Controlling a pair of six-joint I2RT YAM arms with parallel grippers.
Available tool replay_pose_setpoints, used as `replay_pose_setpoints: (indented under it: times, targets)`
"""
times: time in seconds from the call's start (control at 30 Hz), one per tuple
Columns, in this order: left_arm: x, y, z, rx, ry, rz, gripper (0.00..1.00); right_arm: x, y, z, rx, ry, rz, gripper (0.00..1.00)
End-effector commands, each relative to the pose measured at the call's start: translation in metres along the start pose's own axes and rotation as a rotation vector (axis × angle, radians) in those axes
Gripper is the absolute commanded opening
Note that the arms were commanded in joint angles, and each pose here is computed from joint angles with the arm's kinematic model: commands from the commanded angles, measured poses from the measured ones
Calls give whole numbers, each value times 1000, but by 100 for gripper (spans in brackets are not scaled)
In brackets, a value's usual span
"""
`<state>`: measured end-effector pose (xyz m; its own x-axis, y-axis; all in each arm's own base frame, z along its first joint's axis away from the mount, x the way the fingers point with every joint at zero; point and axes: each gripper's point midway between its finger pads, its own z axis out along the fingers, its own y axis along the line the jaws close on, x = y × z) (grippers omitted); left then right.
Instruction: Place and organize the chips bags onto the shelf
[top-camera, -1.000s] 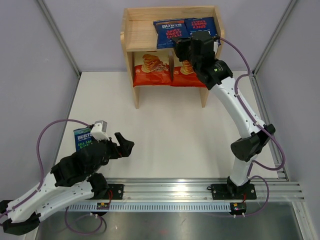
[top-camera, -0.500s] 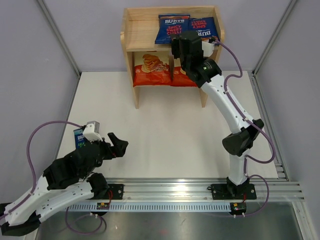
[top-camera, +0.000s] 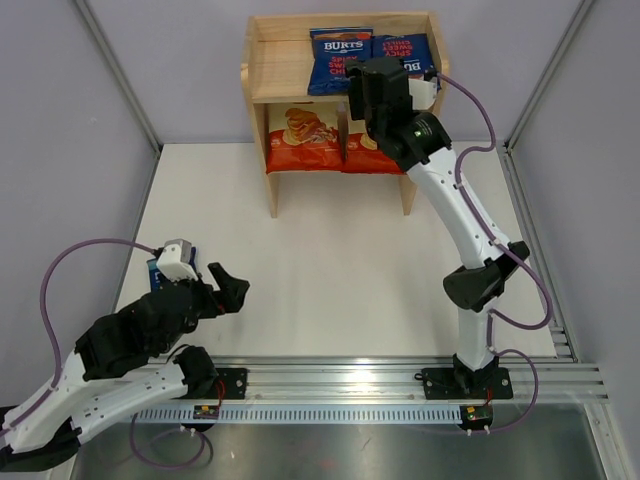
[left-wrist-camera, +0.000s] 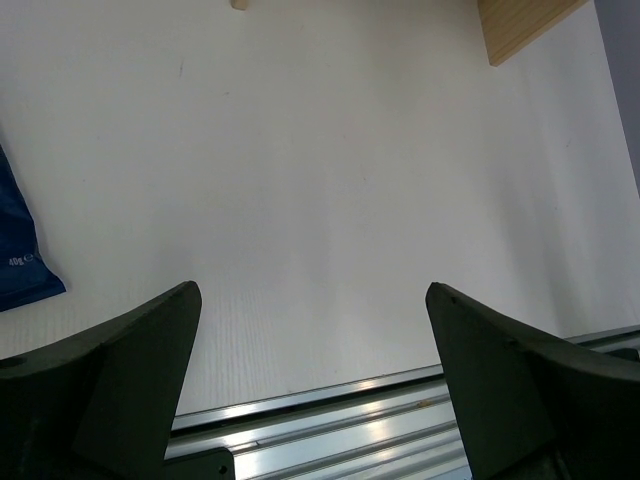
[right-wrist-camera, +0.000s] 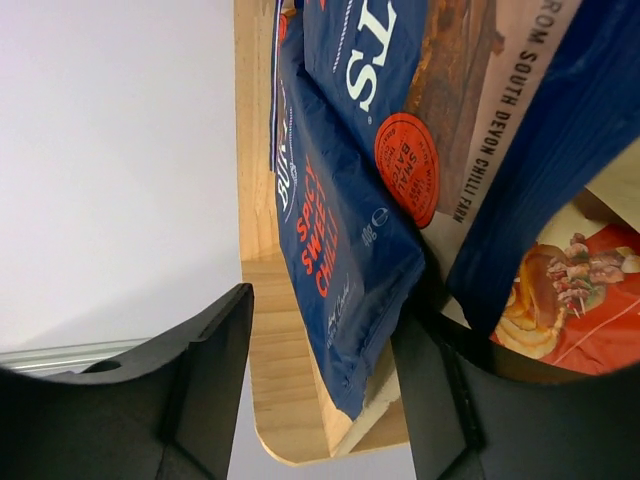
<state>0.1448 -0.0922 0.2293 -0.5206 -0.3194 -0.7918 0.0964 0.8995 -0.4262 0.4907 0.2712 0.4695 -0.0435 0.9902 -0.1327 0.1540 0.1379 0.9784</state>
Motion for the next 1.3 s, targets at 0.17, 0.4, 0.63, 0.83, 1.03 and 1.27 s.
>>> replay_pose_setpoints:
  times: [0.17,0.4,0.63,0.83,1.03,1.27]
  targets:
    - [-16,7,-1,-107,-16,38,99,-14,7,-41,-7,36,-74,71]
    - [-36,9,18,-273,-42,113,99,-13,41,-83,-159,167,-125,82]
    - [-75,33,34,-382,-74,15,99,-4,37,-160,-401,396,-358,91]
    - [-109,80,-16,-590,-235,-68,99,32,-66,-217,-481,727,-545,99]
    - [-129,97,-79,-649,-426,-49,99,87,-200,-224,-380,918,-578,99]
    - [-116,106,-88,-581,-532,39,99,200,-277,-216,-274,1034,-665,100]
